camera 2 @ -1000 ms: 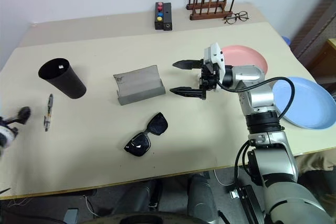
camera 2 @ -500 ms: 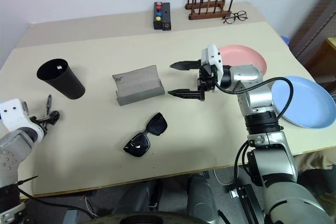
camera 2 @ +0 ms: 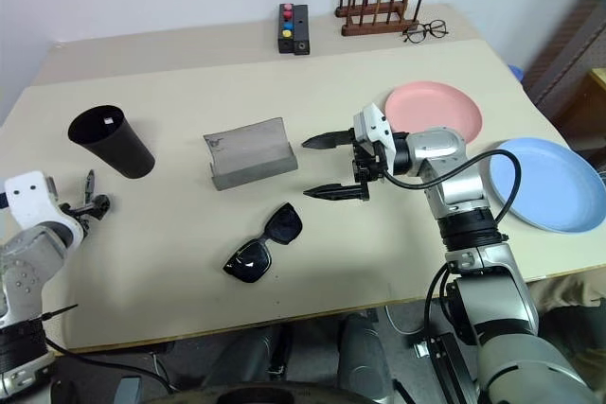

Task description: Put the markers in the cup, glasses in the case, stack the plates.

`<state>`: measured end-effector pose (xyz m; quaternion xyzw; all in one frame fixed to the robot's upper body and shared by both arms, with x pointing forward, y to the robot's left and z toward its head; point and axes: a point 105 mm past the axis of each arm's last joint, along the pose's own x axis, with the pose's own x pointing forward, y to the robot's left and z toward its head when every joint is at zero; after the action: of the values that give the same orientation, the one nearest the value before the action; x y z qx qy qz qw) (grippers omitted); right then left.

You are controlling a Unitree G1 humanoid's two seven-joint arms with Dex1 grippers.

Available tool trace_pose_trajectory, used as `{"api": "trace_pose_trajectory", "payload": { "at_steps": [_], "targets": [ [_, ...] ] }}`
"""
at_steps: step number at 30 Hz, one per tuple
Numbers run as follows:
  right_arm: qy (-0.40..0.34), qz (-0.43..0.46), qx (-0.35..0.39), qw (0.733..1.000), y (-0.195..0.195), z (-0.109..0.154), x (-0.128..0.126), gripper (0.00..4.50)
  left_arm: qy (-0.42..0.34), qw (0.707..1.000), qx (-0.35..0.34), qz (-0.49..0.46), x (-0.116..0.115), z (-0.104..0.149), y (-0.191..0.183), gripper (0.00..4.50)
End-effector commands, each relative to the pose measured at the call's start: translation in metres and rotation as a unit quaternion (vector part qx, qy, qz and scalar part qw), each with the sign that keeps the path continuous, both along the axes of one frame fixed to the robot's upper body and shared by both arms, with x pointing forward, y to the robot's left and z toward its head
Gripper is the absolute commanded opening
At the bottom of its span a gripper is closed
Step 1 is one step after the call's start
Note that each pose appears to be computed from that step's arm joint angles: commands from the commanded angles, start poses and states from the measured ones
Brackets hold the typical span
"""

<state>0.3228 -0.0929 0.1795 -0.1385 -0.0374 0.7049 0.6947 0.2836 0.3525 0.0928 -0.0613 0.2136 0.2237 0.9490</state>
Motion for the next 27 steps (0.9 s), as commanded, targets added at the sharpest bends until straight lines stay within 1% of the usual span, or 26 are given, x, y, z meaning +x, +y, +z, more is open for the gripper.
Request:
{"api": "trace_pose_trajectory", "payload": {
  "at_steps": [1, 5, 8, 9, 10, 14, 23, 25, 27],
  "targets": [
    [-0.022, 0.007, 0.006, 1.000, 0.002, 0.010, -0.001, 4.50, -0.004, 1.000, 0.015, 0.011, 0.004, 0.007, 0.005, 4.45],
    [-0.023, 0.005, 0.008, 1.000, 0.004, 0.011, 0.000, 4.50, 0.014, 1.000, 0.007, 0.023, 0.004, 0.002, 0.009, 4.45],
    [-0.024, 0.003, 0.008, 1.000, 0.004, 0.012, 0.000, 4.50, 0.031, 0.999, 0.001, 0.036, 0.000, -0.005, 0.016, 3.69],
    [-0.024, 0.003, 0.008, 1.000, 0.003, 0.012, 0.000, 4.50, 0.035, 0.999, 0.001, 0.040, -0.001, -0.007, 0.017, 3.27],
    [-0.024, 0.002, 0.008, 1.000, 0.003, 0.012, 0.000, 4.50, 0.036, 0.998, 0.000, 0.042, -0.002, -0.008, 0.018, 2.70],
    [-0.023, -0.001, 0.009, 1.000, 0.001, 0.012, 0.000, 4.50, 0.037, 0.998, -0.010, 0.044, -0.003, -0.009, 0.018, 0.72],
    [-0.022, -0.004, 0.009, 1.000, 0.001, 0.009, 0.003, 4.50, 0.025, 0.997, -0.038, 0.066, -0.015, -0.008, 0.018, 0.72],
    [-0.023, -0.003, 0.010, 1.000, 0.003, 0.010, 0.003, 4.50, 0.001, 0.996, -0.047, 0.071, -0.018, -0.003, 0.017, 0.72],
    [-0.025, -0.003, 0.011, 1.000, 0.004, 0.011, 0.004, 4.50, -0.054, 0.992, -0.065, 0.098, -0.022, 0.009, 0.022, 0.72]
  ]
}}
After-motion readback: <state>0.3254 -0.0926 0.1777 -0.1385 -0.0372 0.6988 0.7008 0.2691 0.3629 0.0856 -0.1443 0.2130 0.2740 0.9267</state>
